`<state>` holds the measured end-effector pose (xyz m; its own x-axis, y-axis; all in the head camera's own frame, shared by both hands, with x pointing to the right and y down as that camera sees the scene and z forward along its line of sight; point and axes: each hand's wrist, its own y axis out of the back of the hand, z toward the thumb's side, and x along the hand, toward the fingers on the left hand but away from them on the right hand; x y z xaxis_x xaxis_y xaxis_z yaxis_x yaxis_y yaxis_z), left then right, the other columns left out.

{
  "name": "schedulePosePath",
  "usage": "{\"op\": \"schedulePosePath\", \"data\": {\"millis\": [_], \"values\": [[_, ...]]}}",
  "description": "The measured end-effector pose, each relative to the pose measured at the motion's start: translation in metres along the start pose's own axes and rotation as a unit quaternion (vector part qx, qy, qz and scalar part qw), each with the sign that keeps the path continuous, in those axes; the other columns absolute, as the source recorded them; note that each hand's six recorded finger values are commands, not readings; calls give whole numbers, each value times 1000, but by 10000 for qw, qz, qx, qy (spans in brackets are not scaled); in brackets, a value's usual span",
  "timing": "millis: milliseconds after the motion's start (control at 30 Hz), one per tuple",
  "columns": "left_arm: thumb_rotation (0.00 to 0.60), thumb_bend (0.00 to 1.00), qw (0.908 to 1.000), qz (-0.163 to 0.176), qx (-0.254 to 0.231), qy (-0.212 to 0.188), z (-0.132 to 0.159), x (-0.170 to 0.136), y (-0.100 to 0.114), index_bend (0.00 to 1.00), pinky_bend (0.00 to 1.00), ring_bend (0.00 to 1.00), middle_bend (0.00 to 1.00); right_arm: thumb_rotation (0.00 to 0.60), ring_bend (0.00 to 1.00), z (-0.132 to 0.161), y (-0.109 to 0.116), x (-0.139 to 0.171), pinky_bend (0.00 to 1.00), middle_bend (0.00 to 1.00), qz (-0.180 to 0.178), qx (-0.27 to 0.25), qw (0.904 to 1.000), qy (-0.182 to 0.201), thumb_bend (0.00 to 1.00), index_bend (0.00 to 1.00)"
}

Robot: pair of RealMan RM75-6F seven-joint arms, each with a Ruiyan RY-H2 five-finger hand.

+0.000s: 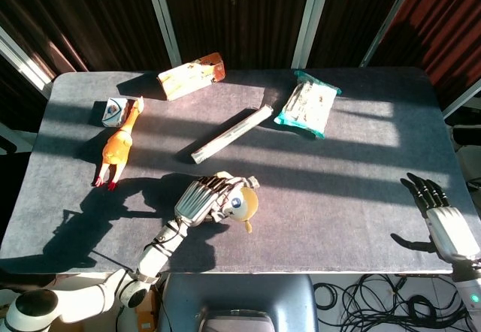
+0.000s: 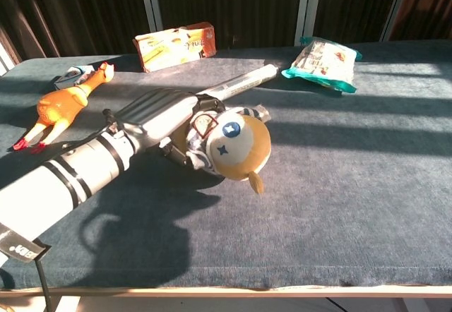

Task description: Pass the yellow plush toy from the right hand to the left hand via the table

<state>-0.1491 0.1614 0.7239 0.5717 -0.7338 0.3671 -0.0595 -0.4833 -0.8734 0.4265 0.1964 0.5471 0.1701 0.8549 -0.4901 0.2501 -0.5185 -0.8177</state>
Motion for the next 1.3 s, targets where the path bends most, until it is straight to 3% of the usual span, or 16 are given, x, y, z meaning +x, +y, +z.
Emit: {"op": "schedulePosePath", "data": {"millis": [167,300,500,567,667,867,1000,1100,1300], "values": [[600,366,9996,-105,144,210,-26,-29,29,728,818,732,746,600,0,1,-3,-1,0,0,29,42,10000,-8,44,0],[600,366,9974,-202,116,684,-62,-71,60,728,818,731,746,600,0,2,-6,-2,0,0,78,83,9999,-24,44,0],[600,365,9852,196,712,1544,-118,-123,90,718,817,722,736,600,0,4,-9,-5,0,0,130,132,9998,-44,44,0],[600,365,9804,255,898,1733,-130,-134,88,693,805,704,710,600,0,4,-10,-5,0,0,141,145,9998,-59,44,0],[600,363,9744,138,1081,1967,-146,-156,78,578,747,638,605,600,0,4,-11,-6,0,0,164,151,9997,-83,44,0],[600,318,9720,-304,1102,2053,-152,-178,59,164,518,307,198,600,0,4,-13,-6,0,0,191,170,9996,-89,44,0],[600,277,9703,-589,1000,2123,-152,-185,53,24,403,136,42,600,0,4,-13,-6,0,0,200,174,9996,-87,44,0],[600,230,9706,-667,923,2121,-151,-187,49,0,297,13,0,600,0,5,-15,-7,0,0,232,185,9995,-85,44,0],[600,214,9745,-695,406,2095,-151,-190,44,0,255,0,0,600,0,6,-17,-5,0,0,334,177,9993,-33,44,0]]}}
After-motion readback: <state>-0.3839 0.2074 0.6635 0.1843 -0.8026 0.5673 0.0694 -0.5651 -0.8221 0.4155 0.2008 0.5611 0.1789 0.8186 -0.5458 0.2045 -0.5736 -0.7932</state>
